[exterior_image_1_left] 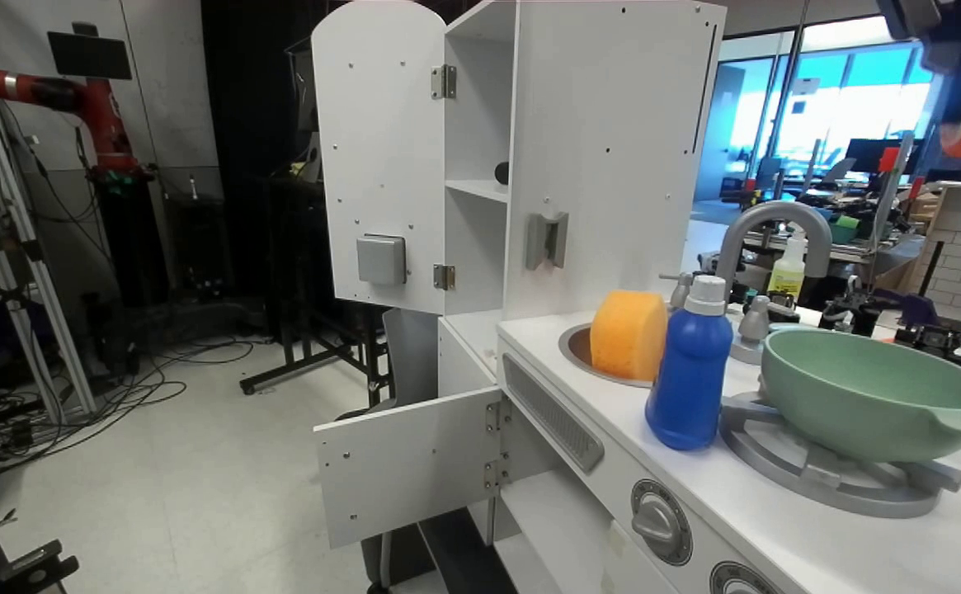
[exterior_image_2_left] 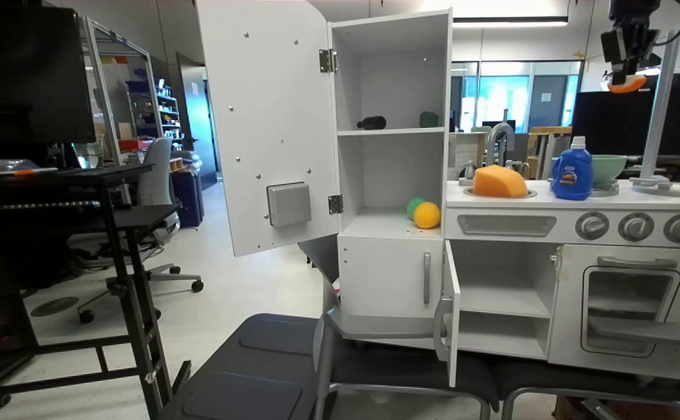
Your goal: Put the bottle and the toy into the bottom drawer and close the drawer.
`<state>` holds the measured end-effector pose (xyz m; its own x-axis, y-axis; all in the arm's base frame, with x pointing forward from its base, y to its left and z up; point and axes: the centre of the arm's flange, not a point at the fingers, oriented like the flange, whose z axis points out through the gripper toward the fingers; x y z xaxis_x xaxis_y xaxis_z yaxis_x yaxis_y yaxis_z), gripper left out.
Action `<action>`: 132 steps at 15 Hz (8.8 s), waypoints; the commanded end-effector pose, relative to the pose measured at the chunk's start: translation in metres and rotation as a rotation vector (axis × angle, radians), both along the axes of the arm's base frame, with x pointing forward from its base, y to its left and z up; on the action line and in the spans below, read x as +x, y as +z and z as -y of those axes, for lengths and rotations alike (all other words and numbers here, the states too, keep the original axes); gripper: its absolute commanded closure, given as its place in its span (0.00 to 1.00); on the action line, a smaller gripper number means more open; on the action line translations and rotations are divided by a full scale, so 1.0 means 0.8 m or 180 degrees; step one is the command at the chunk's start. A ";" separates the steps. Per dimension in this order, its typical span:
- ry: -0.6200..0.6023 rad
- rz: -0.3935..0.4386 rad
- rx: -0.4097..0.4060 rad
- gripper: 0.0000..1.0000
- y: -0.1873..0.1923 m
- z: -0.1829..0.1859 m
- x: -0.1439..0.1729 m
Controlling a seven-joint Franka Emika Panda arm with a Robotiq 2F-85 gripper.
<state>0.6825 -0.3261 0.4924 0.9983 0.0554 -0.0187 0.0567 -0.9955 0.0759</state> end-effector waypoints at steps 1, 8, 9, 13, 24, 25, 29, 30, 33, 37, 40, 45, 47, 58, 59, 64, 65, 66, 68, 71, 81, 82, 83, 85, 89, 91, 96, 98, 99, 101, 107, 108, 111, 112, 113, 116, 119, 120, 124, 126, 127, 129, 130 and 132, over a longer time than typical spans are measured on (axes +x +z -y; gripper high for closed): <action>0.0617 -0.0153 0.0080 0.93 0.021 -0.084 -0.065; 0.1722 -0.0604 0.0143 0.93 0.008 -0.204 -0.073; 0.1823 -0.0676 0.0121 0.93 0.004 -0.223 -0.076; 0.2032 -0.0873 0.0006 0.93 -0.027 -0.296 -0.088; 0.2056 -0.0618 -0.0322 0.93 -0.192 -0.464 -0.159; 0.2027 -0.0602 -0.0355 0.93 -0.211 -0.477 -0.171; 0.1637 -0.0378 -0.0514 0.93 -0.320 -0.503 -0.217; 0.1510 -0.0307 -0.0557 0.93 -0.352 -0.497 -0.230; 0.1153 -0.0072 -0.0709 0.93 -0.409 -0.469 -0.250; 0.0634 0.0291 -0.0874 0.93 -0.446 -0.396 -0.209; 0.0373 0.0496 -0.1003 0.93 -0.461 -0.355 -0.182; 0.0195 0.0753 -0.1184 0.93 -0.513 -0.350 -0.153; 0.0150 0.0851 -0.1261 0.93 -0.525 -0.360 -0.144; -0.0026 0.1470 -0.1500 0.93 -0.622 -0.381 -0.093; -0.0029 0.1501 -0.1533 0.93 -0.630 -0.379 -0.088; 0.0048 0.1656 -0.1716 0.93 -0.666 -0.362 -0.057; 0.0071 0.1689 -0.1751 0.93 -0.670 -0.356 -0.051; 0.0101 0.1721 -0.1783 0.93 -0.672 -0.351 -0.045; 0.0156 0.1788 -0.1841 0.93 -0.668 -0.345 -0.033; 0.0210 0.1860 -0.1905 0.93 -0.668 -0.334 -0.018; 0.0240 0.1879 -0.1962 0.11 -0.677 -0.324 -0.008; 0.0237 0.1886 -0.1953 0.02 -0.676 -0.325 -0.009; 0.0239 0.1883 -0.1945 0.00 -0.675 -0.325 -0.009; 0.0266 0.1861 -0.1901 0.00 -0.668 -0.331 -0.014; 0.0339 0.1814 -0.1766 0.00 -0.654 -0.344 -0.027; 0.0386 0.1799 -0.1669 0.00 -0.649 -0.350 -0.035; 0.0688 0.1571 -0.1298 0.00 -0.616 -0.374 -0.075; 0.0858 0.1423 -0.1123 0.00 -0.591 -0.378 -0.099; 0.0948 0.1350 -0.1039 0.00 -0.578 -0.375 -0.115; 0.1098 0.1167 -0.0903 0.00 -0.538 -0.370 -0.141; 0.1221 0.1070 -0.0709 0.00 -0.412 -0.332 -0.185; 0.1209 0.1082 -0.0691 0.00 -0.388 -0.322 -0.189; 0.1082 0.1122 -0.0705 0.00 -0.324 -0.289 -0.201; 0.1015 0.1154 -0.0697 0.00 -0.304 -0.275 -0.206; 0.0949 0.1184 -0.0704 0.00 -0.284 -0.259 -0.209; 0.0648 0.1445 -0.0740 0.00 -0.221 -0.225 -0.208; 0.0388 0.1682 -0.0744 0.00 -0.189 -0.197 -0.194; 0.0310 0.1777 -0.0705 0.00 -0.191 -0.180 -0.191; 0.0181 0.1928 -0.0657 0.00 -0.181 -0.171 -0.155; 0.0147 0.1973 -0.0626 0.00 -0.187 -0.163 -0.142; 0.0145 0.1993 -0.0610 0.00 -0.186 -0.162 -0.136; 0.0146 0.2020 -0.0574 0.00 -0.189 -0.157 -0.126; 0.0155 0.2018 -0.0568 0.00 -0.188 -0.157 -0.121; 0.0171 0.2014 -0.0563 0.00 -0.195 -0.153 -0.115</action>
<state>0.5687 -0.1941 0.3255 0.7952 0.1662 0.5831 -0.0878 -0.9200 0.3821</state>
